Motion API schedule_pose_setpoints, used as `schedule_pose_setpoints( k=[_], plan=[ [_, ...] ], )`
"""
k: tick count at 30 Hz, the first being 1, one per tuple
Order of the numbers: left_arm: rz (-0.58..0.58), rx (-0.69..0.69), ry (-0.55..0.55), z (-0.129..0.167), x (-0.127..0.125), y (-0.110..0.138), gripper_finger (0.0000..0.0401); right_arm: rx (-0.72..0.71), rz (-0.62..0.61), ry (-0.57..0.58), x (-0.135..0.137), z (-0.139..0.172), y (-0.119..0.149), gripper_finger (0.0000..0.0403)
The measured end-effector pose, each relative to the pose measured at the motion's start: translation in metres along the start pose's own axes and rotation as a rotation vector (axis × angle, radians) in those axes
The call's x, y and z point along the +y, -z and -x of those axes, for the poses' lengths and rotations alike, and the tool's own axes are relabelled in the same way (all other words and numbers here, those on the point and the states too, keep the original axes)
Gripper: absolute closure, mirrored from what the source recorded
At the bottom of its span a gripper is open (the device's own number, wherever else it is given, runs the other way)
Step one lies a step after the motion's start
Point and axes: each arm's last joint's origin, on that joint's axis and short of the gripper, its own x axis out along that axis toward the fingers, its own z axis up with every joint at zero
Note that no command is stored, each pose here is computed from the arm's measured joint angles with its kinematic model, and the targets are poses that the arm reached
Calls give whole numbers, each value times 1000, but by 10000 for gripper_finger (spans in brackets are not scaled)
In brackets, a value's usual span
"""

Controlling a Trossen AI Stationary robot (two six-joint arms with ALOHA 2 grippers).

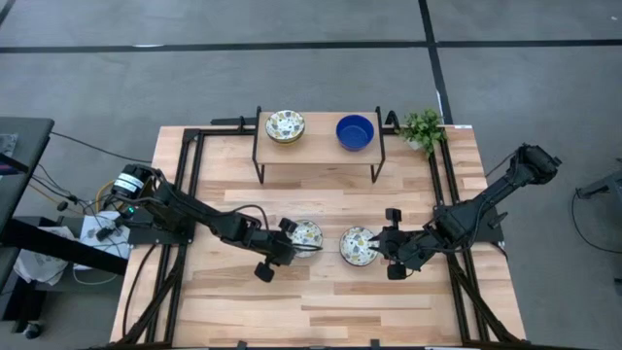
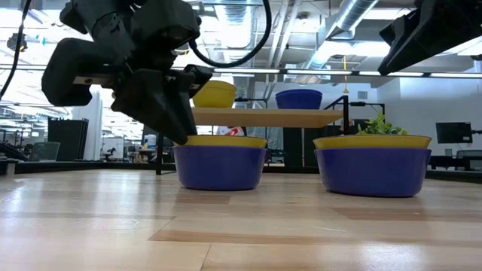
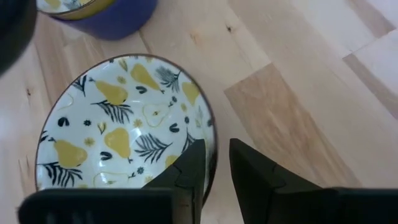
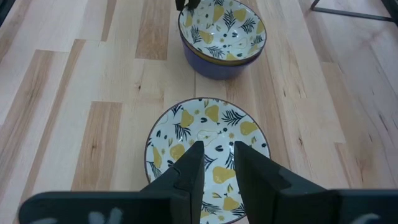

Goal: Pick & Place Mini bowls
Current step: Stack the white patterned bowl on top of the white patterned bowl on the shelf

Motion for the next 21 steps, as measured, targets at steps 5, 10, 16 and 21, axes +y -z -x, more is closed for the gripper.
schedule_pose_setpoints(
  k=[5,10,16,21],
  plan=[
    [2,-10,-3,-1,0,2,330,0,0,0,0,0,0,323],
    [3,-15,-6,-1,0,1,330,0,0,0,0,0,0,323],
    [3,-16,-6,-1,0,1,332,0,0,0,0,0,0,323],
    [3,-17,-6,-1,0,1,334,0,0,0,0,0,0,323]
  ],
)
